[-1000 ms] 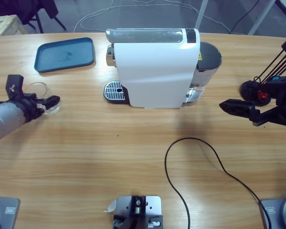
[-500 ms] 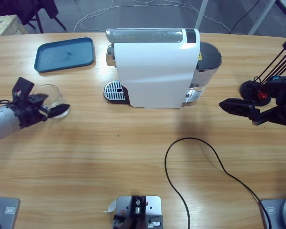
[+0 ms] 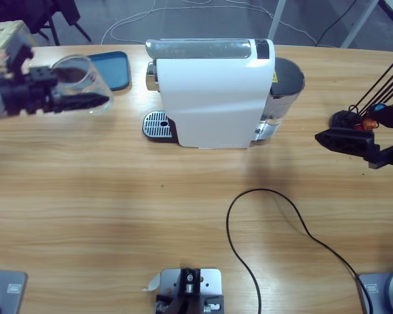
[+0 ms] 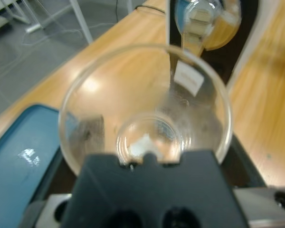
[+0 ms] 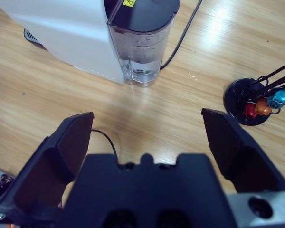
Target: Pour coffee
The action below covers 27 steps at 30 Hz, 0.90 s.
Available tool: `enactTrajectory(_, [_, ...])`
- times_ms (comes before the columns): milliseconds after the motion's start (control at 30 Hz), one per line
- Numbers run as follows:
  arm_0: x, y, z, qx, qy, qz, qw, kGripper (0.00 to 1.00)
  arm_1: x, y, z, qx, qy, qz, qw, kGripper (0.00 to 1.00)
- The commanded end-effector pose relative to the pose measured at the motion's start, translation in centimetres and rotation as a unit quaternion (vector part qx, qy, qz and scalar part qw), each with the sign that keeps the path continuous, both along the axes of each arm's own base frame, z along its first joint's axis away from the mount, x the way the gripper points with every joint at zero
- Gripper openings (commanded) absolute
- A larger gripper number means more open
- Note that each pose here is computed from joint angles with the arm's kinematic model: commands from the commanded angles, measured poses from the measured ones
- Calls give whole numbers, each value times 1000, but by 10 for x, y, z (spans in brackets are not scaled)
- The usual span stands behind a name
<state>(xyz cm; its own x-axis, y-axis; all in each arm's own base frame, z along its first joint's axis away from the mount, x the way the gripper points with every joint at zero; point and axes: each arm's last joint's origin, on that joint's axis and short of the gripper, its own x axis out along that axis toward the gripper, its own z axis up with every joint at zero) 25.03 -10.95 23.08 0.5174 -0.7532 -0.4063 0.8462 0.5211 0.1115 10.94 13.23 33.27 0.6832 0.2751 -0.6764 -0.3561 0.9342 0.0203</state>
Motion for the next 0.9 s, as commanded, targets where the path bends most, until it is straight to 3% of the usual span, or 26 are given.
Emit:
enactTrajectory(33, [29,-10,-20,80,82,-78,990,0,-4,-5,-12,-25,6,-1,1000,1000])
enactTrajectory(167, [48,-20,-24,53,51,-147,986,0,-3,-3,-14,-26,11,2,1000,1000])
enactTrajectory(300, [66,-34,-28,48,9,-167,985,0,-6,-7,-14,-33,17,2,999,1000])
enactTrajectory(433, [65,-42,-48,57,25,-182,981,0,-5,-9,-14,-36,19,-2,999,1000])
enactTrajectory(900, [63,-80,-56,140,40,-164,976,0,-1,-8,-22,-34,21,-9,999,1000])
